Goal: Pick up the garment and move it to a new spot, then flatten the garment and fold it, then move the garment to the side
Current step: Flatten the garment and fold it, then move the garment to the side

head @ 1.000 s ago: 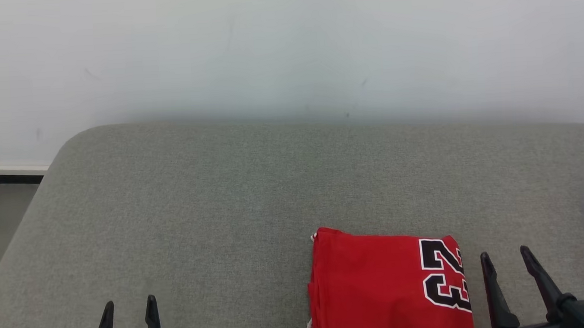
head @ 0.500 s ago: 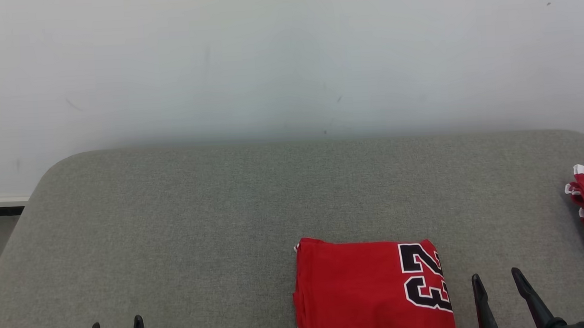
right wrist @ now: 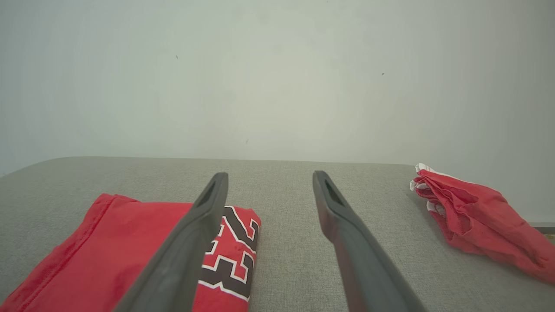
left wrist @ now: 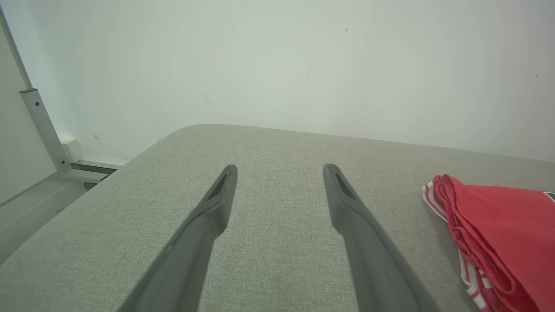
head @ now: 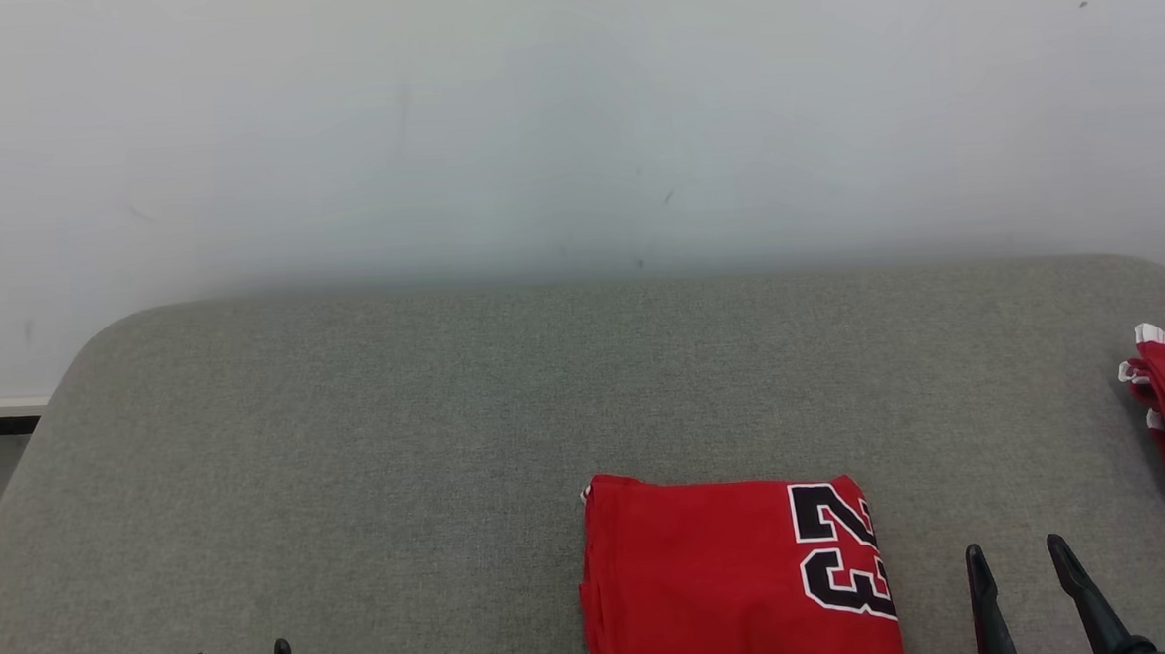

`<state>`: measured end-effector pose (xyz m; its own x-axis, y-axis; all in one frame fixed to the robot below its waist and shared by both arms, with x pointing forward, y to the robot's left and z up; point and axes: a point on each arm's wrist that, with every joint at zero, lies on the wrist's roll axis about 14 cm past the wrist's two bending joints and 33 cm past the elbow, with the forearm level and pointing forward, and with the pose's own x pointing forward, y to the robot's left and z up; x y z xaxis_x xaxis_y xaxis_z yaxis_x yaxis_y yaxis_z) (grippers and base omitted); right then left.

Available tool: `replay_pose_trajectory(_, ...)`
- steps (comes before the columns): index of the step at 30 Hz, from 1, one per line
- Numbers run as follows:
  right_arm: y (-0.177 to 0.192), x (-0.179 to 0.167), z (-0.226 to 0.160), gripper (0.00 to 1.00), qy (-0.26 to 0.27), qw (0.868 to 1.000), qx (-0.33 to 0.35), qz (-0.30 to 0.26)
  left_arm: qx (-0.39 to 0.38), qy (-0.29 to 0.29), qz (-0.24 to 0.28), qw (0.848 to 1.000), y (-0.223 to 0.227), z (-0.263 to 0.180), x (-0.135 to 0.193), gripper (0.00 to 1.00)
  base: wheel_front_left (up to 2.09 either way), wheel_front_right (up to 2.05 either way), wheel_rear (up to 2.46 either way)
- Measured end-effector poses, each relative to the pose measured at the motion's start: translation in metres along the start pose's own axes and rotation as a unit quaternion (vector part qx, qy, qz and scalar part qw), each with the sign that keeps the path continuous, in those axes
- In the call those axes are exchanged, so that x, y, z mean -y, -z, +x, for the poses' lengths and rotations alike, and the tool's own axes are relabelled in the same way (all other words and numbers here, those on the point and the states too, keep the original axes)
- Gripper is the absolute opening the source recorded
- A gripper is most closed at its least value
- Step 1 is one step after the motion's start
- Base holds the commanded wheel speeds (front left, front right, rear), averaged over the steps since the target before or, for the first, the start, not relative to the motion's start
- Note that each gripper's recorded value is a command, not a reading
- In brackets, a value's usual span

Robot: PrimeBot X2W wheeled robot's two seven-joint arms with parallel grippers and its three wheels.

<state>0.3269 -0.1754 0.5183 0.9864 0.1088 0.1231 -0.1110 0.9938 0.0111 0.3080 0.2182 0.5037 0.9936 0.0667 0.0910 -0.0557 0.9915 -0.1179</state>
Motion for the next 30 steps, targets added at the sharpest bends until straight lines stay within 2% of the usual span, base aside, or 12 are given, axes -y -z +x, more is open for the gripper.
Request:
replay_pose_trajectory(15, 0.005, -0.003, 0.000, 1.00, -0.003, 1.000, -0.008, 0.003, -0.008, 0.009, -0.002, 1.000, 0.005, 0.003, 0.006, 1.00, 0.00, 0.00, 0.00)
replay_pose_trajectory(17, 0.019, -0.004, 0.001, 1.00, -0.003, 0.999, -0.042, 0.025, -0.010, 0.009, -0.003, 1.000, 0.006, 0.002, 0.006, 1.00, 0.00, 0.00, 0.00)
replay_pose_trajectory(20, 0.043, -0.002, 0.002, 1.00, 0.003, 0.991, -0.124, 0.049, -0.012, 0.009, -0.004, 1.000, 0.007, 0.002, 0.006, 1.00, 0.00, 0.00, 0.00)
replay_pose_trajectory(26, 0.040, 0.005, 0.027, 1.00, 0.002, 0.976, -0.212, 0.058, -0.021, 0.007, -0.011, 1.000, 0.013, 0.000, 0.007, 1.00, 0.00, 0.00, 0.00)
replay_pose_trajectory(30, 0.060, -0.008, 0.027, 1.00, -0.017, 0.945, -0.319, 0.076, -0.026, 0.003, -0.015, 1.000, 0.016, -0.002, 0.006, 1.00, 0.00, 0.00, 0.00)
